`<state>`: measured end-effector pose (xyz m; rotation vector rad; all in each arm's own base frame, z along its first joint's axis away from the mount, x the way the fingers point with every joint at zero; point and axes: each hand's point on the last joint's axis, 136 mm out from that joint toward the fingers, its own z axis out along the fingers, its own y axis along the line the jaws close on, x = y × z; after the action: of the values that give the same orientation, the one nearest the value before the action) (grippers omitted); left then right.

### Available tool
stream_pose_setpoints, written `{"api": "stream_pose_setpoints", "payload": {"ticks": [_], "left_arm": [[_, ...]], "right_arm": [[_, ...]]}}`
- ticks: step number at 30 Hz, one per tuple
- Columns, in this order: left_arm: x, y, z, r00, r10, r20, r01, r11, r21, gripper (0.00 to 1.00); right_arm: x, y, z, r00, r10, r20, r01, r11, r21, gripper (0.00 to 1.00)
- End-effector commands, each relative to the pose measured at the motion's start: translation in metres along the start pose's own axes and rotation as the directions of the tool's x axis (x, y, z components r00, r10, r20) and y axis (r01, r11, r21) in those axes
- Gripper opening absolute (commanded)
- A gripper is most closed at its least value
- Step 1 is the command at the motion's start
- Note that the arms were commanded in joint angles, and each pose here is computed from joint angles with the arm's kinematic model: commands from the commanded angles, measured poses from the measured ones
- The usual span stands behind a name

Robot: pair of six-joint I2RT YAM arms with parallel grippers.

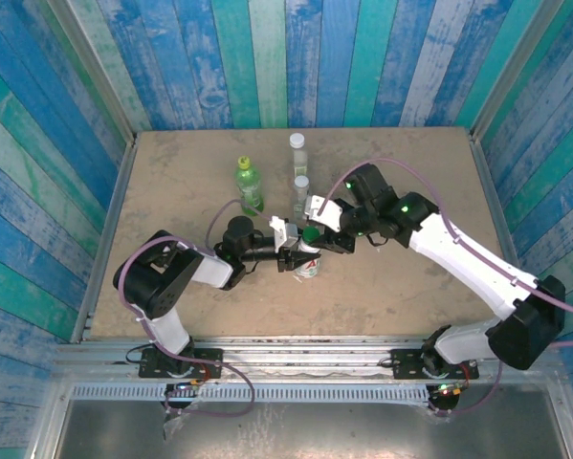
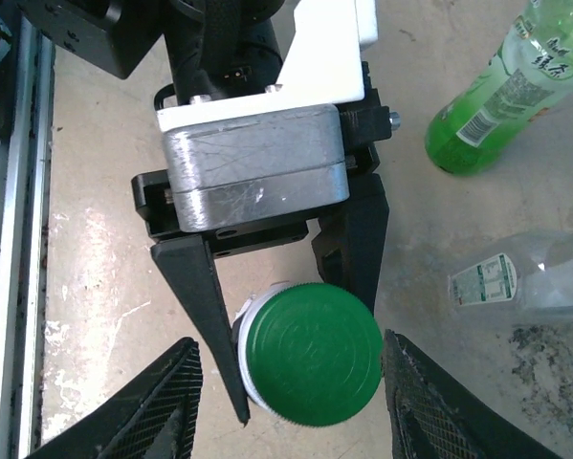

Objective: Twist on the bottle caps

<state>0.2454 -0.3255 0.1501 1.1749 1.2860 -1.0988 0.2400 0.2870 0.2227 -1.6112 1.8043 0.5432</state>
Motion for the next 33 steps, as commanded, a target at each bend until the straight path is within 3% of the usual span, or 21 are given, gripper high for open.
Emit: {"api": "stream_pose_setpoints", "payload": {"ticks": [1, 9, 17, 23, 26, 33], "left_arm": [[0.01, -0.011, 0.0, 0.998, -0.047, -0.043, 0.049, 0.998, 0.048, 0.52], [0.012, -0.011, 0.001, 0.998, -0.051, -0.049, 0.054, 0.997, 0.053, 0.52], [0.011, -0.011, 0.001, 0.998, -0.05, -0.044, 0.053, 0.997, 0.048, 0.53], [0.003, -0.013, -0.003, 0.999, -0.033, 0.0, 0.033, 0.999, 0.039, 0.61], [-0.002, -0.014, -0.005, 1.0, -0.017, 0.02, 0.016, 0.999, 0.03, 0.72], [-0.005, -0.014, -0.006, 0.999, -0.018, 0.033, 0.017, 1.0, 0.019, 0.73]], "right_arm": [[0.003, 0.001, 0.002, 1.0, -0.012, -0.023, 0.011, 0.999, -0.03, 0.56], [0.011, -0.005, 0.017, 0.998, 0.013, -0.061, -0.016, 0.999, -0.043, 0.57], [0.013, -0.003, 0.02, 0.997, 0.026, -0.066, -0.031, 0.997, -0.069, 0.42], [0.016, -0.001, 0.017, 0.996, 0.066, -0.055, -0.07, 0.995, -0.067, 0.34], [0.016, 0.0, 0.015, 0.994, 0.104, -0.015, -0.105, 0.992, -0.07, 0.32], [0.018, 0.001, 0.013, 0.984, 0.168, 0.059, -0.164, 0.984, -0.076, 0.29]]}}
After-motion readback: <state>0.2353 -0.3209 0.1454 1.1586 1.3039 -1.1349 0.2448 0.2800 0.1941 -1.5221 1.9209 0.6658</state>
